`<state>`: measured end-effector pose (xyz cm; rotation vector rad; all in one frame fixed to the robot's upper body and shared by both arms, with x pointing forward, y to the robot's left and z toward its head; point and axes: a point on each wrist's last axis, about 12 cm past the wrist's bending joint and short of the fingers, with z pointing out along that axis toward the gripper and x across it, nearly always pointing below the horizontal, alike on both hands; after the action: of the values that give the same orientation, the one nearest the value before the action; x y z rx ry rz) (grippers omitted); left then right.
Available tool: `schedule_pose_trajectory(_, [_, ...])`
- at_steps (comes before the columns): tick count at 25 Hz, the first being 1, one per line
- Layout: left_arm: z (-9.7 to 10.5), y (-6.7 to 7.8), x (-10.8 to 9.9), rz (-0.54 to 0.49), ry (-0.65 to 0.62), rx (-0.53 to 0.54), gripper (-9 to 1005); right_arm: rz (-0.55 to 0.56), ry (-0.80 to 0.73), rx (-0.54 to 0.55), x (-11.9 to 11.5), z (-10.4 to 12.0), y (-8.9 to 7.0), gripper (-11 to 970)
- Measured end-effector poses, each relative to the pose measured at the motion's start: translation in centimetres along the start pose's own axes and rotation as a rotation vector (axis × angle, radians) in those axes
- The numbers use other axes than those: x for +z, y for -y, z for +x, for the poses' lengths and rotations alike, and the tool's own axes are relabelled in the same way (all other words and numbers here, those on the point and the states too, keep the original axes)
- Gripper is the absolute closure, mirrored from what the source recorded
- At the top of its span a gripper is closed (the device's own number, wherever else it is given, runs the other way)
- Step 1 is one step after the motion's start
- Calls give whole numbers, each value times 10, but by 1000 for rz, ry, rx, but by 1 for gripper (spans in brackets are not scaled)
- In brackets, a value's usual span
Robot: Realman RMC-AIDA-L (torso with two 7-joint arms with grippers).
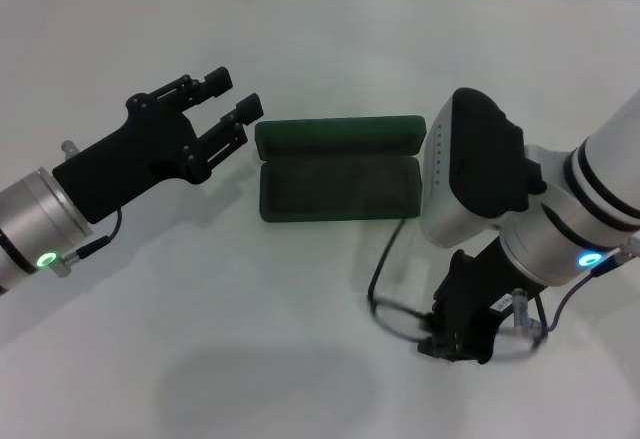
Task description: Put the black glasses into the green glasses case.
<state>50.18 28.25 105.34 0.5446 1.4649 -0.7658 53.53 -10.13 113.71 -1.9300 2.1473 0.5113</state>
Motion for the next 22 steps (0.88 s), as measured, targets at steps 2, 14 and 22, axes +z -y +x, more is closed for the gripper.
schedule_pose_trajectory(2, [-1, -1, 1, 3, 1, 2, 471, -4, -9, 1, -3, 0, 1, 680])
schedule_pose_trajectory(14, [-9, -4, -1, 39, 17, -25, 463, 55, 27, -2, -34, 4, 9, 846])
schedule_pose_trajectory(22, [-24, -1, -10, 136, 77, -43, 458, 64, 147, -76, -57, 13, 7, 846])
